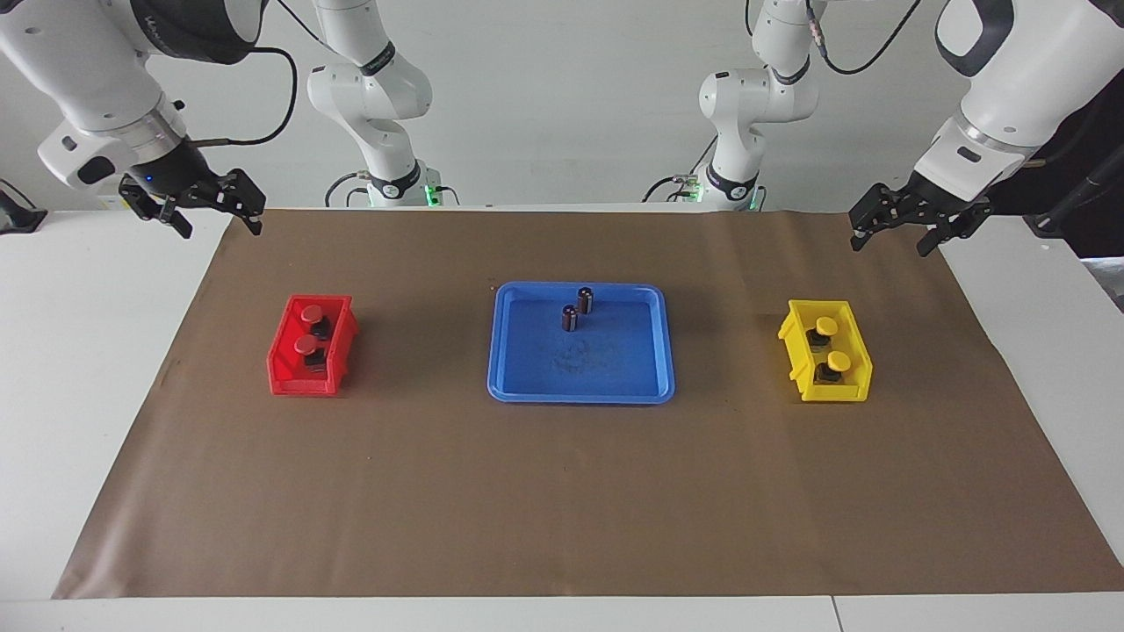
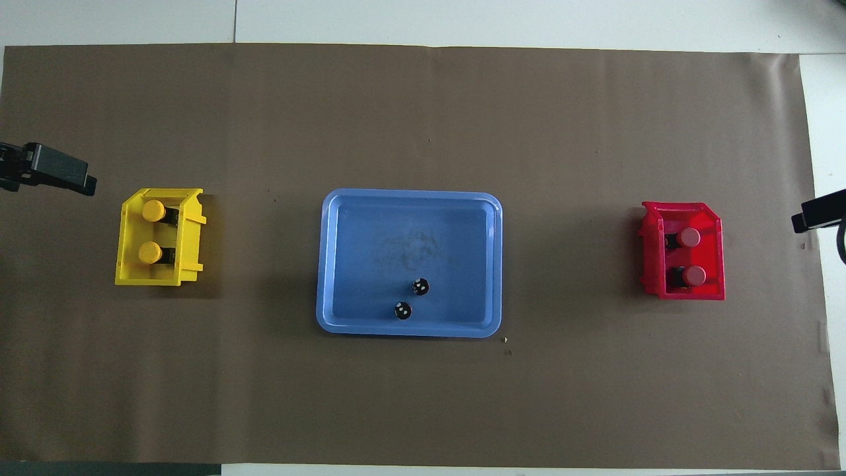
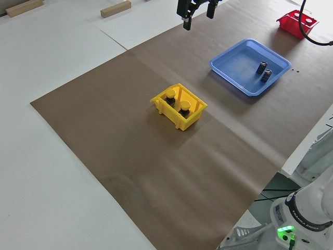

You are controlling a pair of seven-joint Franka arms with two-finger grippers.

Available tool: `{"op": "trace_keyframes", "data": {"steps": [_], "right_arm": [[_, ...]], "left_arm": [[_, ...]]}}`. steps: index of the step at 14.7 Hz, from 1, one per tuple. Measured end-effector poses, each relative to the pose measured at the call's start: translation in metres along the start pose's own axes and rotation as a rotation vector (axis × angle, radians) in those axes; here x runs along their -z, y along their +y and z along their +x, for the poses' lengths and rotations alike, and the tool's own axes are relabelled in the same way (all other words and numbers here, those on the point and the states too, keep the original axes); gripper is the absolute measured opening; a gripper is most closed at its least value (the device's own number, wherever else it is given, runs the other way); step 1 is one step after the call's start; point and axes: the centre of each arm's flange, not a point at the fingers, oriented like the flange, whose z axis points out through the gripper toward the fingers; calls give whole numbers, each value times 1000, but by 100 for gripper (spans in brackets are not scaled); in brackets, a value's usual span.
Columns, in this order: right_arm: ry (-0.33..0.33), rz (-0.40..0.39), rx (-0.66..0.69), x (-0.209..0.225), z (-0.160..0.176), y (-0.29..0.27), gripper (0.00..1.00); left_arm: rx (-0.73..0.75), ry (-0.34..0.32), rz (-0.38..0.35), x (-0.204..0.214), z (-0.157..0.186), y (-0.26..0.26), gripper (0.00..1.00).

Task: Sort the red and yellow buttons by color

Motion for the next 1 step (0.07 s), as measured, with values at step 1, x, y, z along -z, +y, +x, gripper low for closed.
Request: {"op": "trace_keyframes", "data": {"steps": [1], "right_arm": [[0, 0, 0, 0, 0, 0, 100]], "left_arm": [[16, 0, 0, 0, 0, 0, 100]]}}
